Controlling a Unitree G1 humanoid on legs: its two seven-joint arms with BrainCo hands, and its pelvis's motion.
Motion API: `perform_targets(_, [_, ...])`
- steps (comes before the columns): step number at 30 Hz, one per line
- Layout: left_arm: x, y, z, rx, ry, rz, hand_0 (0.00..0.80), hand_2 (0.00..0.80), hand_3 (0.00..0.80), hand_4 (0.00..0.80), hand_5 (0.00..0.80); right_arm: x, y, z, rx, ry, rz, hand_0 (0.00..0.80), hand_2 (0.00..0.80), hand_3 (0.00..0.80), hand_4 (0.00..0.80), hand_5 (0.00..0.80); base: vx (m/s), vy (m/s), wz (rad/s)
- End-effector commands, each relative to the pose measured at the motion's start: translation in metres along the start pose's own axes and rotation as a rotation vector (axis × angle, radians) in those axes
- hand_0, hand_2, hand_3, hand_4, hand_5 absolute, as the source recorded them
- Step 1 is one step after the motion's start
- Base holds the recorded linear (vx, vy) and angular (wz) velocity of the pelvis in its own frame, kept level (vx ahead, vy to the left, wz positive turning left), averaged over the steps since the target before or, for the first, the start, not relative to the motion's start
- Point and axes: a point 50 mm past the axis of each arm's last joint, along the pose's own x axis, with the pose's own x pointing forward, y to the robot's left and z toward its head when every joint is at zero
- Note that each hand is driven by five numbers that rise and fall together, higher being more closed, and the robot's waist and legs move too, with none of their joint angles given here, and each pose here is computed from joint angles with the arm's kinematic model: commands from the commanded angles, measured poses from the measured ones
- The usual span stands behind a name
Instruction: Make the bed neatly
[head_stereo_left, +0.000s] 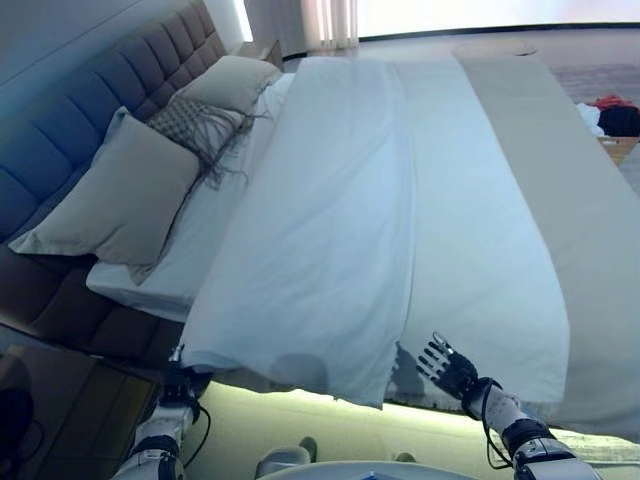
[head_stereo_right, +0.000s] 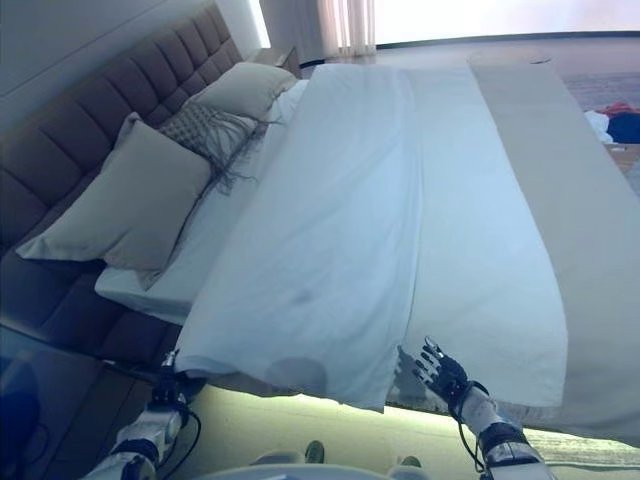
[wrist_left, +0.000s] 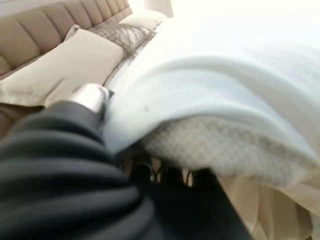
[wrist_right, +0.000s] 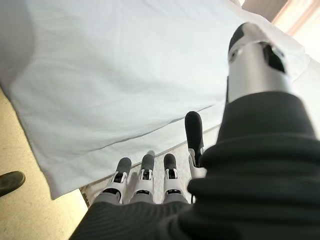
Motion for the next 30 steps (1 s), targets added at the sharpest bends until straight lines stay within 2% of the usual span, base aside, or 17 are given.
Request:
perform_targets(1, [-0.095,0.066,0.142,0.125,-0.425,0.254,0.800,0.800,0.800,0.800,0.800,-0.002,-0.010,-0.009,0.054,-0.002,0.002,0.000,0.000,0.000,0.000,0.000,-0.010,0.100,0.08])
perform_targets(6, [-0.096,0.071,0.138,0.121,-0.418,0.274,0.800,0.800,0.800,0.800,0.800,-0.005,-0.017,-0.003,0.052,-0.014,-0.009,0.000,0.000,0.000,0.000,0.000,-0.020,0.103,0.10])
perform_targets(11, [-0.082,0.065,0.124,0.125,-0.376,0.247,0.800,0.800,0.800,0.800,0.800,-0.001,-0.008,0.007,0.026,-0.035,0.003,0.000,0.000,0.000,0.000,0.000,-0.112,0.099,0.08])
perform_targets(16, [-0.052,0.033,0.111,0.115,-0.341,0.161,0.800,0.800,0.800,0.800,0.800,0.006,0.014,0.022,0.020,-0.096,0.056,0.000,0.000,0.000,0.000,0.000,-0.201,0.038,0.11])
perform_targets(24, [-0.036,0.007,0.108,0.109,-0.353,0.082,0.800,0.800,0.800,0.800,0.800,0.008,0.047,0.058,-0.013,-0.166,0.116,0.000,0.000,0.000,0.000,0.000,-0.164,0.036,0.22])
perform_targets(25, [-0.034,0.003,0.110,0.112,-0.355,0.077,0.712,0.712,0.712,0.712,0.712,0.009,0.051,0.061,-0.024,-0.171,0.128,0.000,0.000,0.000,0.000,0.000,-0.153,0.013,0.07])
perform_targets(26, [-0.032,0.000,0.110,0.114,-0.356,0.079,0.380,0.380,0.380,0.380,0.380,0.009,0.054,0.063,-0.032,-0.176,0.137,0.000,0.000,0.000,0.000,0.000,-0.123,0.008,0.08])
perform_targets(27, [-0.031,-0.001,0.110,0.120,-0.355,0.084,0.000,0.000,0.000,0.000,0.000,0.009,0.057,0.065,-0.041,-0.182,0.144,0.000,0.000,0.000,0.000,0.000,-0.116,0.004,0.06])
perform_targets(30, [-0.029,-0.008,0.114,0.140,-0.358,0.096,0.000,0.000,0.000,0.000,0.000,0.008,0.068,0.079,-0.050,-0.208,0.180,0.000,0.000,0.000,0.000,0.000,-0.129,0.033,0.10])
